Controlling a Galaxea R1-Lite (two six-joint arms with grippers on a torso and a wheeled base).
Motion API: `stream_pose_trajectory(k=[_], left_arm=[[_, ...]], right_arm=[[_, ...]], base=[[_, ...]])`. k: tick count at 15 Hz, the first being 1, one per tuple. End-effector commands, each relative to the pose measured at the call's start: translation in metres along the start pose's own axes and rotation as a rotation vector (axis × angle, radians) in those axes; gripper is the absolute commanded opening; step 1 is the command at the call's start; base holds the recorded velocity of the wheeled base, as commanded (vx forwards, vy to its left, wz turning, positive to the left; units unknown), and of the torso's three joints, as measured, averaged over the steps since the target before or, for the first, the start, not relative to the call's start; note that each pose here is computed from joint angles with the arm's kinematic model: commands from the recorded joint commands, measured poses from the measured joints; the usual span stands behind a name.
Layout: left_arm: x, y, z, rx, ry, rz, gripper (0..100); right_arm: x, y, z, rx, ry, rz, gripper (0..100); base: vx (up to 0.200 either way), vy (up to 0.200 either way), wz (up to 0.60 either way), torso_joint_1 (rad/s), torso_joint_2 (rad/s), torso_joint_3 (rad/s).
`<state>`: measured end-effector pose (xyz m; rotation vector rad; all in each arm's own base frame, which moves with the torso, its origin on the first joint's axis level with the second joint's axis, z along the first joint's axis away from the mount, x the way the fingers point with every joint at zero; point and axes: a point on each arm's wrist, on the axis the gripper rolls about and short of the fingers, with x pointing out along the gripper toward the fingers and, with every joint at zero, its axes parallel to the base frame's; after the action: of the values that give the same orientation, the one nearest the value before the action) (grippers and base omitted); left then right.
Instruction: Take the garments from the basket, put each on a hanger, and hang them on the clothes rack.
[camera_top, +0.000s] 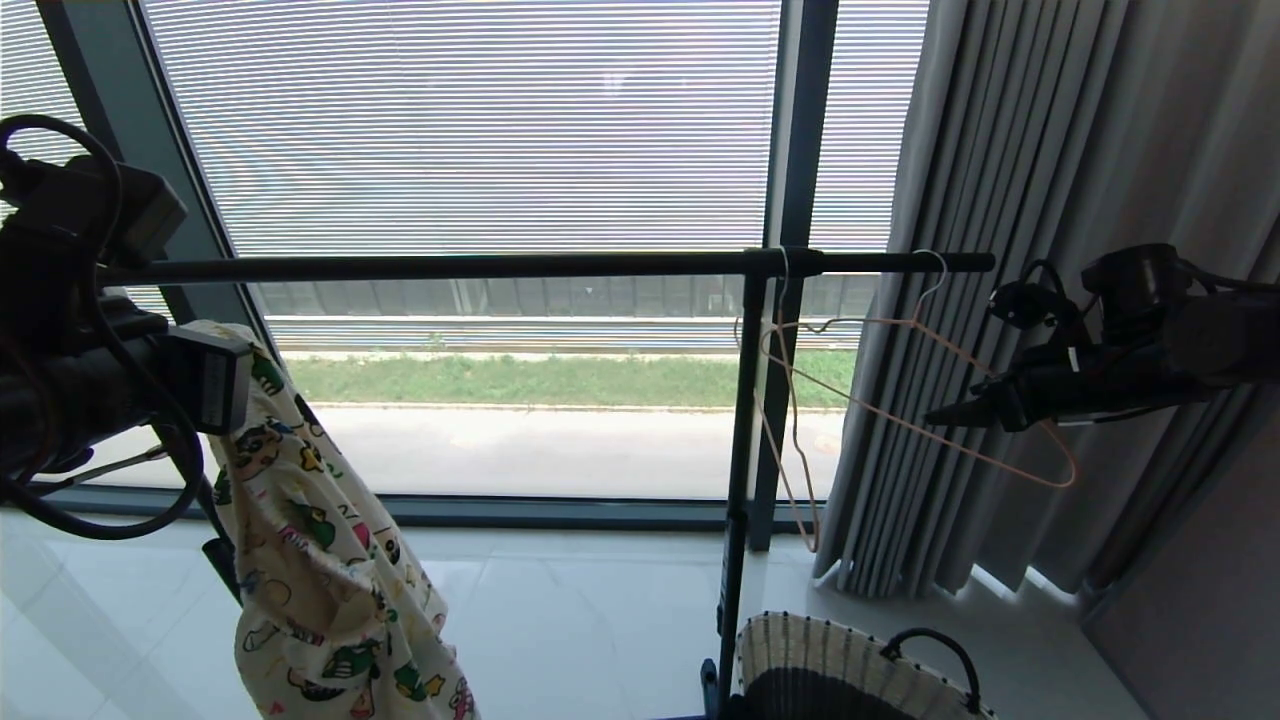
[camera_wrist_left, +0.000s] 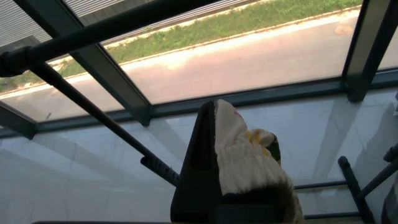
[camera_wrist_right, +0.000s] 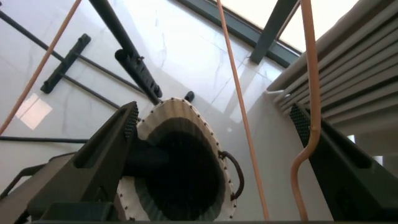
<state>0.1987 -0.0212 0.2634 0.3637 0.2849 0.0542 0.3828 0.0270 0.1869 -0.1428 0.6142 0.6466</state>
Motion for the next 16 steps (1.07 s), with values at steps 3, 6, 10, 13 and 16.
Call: stream_pose_trajectory(k=[3,6,10,13,16], left_arm=[[-0.003,0.001,0.001,-0.003,-0.009,0.004,0],[-0.006,0.002,0.002,-0.004,-0.02,0.006,0],[-0.007,0.003,0.002,-0.004,-0.02,0.008,0],[-0.008,0.003,0.002,-0.003,-0.023,0.01,0],[-0.008,0.003,0.003,-0.004,-0.024,0.011,0]], right_arm=[[0.0,0.011,0.009,0.045,-0.02,-0.002,100],[0.0,0.009,0.012,0.103,-0.039,-0.05,100],[0.01,0.001,0.012,0.093,-0.054,-0.166,100],[0.021,0.0,0.008,0.094,-0.034,-0.183,100],[0.036,0.006,0.004,0.099,0.004,-0.221,100]], base=[[0.0,0.0,0.0,0.0,0.0,0.0],[0.0,0.0,0.0,0.0,0.0,0.0],[0.0,0.0,0.0,0.0,0.0,0.0],[0.0,0.0,0.0,0.0,0.0,0.0],[0.0,0.0,0.0,0.0,0.0,0.0]])
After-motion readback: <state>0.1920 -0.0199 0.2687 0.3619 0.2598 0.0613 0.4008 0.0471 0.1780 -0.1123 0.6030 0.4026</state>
